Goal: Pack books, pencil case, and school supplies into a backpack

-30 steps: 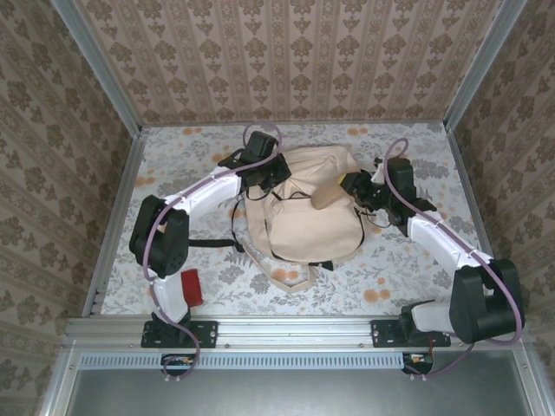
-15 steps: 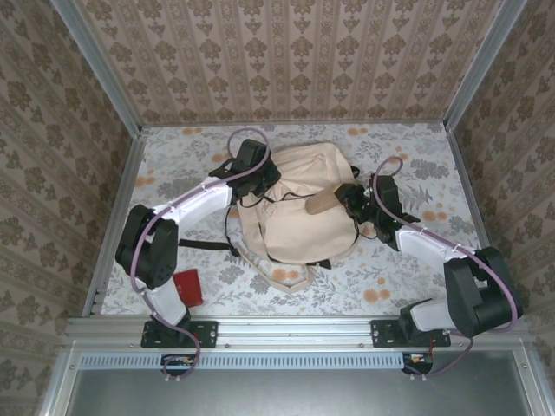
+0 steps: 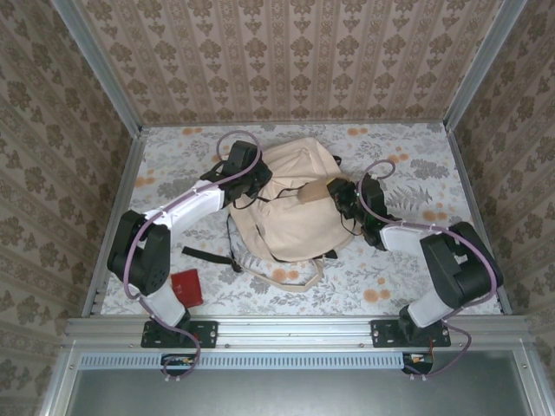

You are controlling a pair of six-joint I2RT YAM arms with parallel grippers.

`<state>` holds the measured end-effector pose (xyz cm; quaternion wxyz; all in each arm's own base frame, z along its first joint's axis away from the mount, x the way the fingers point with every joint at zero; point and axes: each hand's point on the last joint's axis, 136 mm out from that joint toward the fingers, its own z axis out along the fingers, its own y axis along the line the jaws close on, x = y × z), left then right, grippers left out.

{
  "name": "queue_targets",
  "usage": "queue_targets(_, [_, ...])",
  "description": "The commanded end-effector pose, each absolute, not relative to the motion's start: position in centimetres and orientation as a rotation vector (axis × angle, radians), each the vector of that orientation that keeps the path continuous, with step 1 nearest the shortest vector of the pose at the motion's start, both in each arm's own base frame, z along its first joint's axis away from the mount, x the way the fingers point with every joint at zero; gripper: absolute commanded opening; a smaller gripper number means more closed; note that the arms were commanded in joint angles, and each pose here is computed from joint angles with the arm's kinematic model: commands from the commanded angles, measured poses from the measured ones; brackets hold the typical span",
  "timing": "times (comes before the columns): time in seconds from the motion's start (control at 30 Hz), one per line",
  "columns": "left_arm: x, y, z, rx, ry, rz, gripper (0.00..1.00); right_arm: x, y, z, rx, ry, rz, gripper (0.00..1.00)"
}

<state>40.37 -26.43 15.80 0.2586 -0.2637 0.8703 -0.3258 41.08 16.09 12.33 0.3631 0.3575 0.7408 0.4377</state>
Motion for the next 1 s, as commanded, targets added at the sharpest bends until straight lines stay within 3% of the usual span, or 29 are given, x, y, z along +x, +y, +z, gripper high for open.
queue_targets(0.0, [41.4, -26.8, 17.5, -0.722, 2.297, -0.947, 0.01, 43.3, 16.7, 14.7, 0.944, 1.741, 1.234, 0.24])
queue_targets(0.23, [41.6, -26.3, 16.2, -0.699, 2.361, -0.925, 0.13, 44.5, 20.6, 16.4, 0.865, 1.710, 1.387, 0.25])
queue_targets(0.6, [39.6, -23.6, 16.0, -0.454, 2.514, -0.800, 0.52, 43.1, 22.9, 12.3, 0.898, 1.829, 1.372, 0.25])
queue_targets(0.8, [37.7, -21.6, 16.3, -0.362, 2.547, -0.691, 0.59, 43.3, 24.5, 12.4, 0.857, 1.853, 1.369, 0.26])
queue_targets(0.97, [37.2, -21.4, 16.0, -0.343, 2.558, -0.694, 0.60, 43.2, 26.6, 11.6, 0.848, 1.896, 1.390, 0.28])
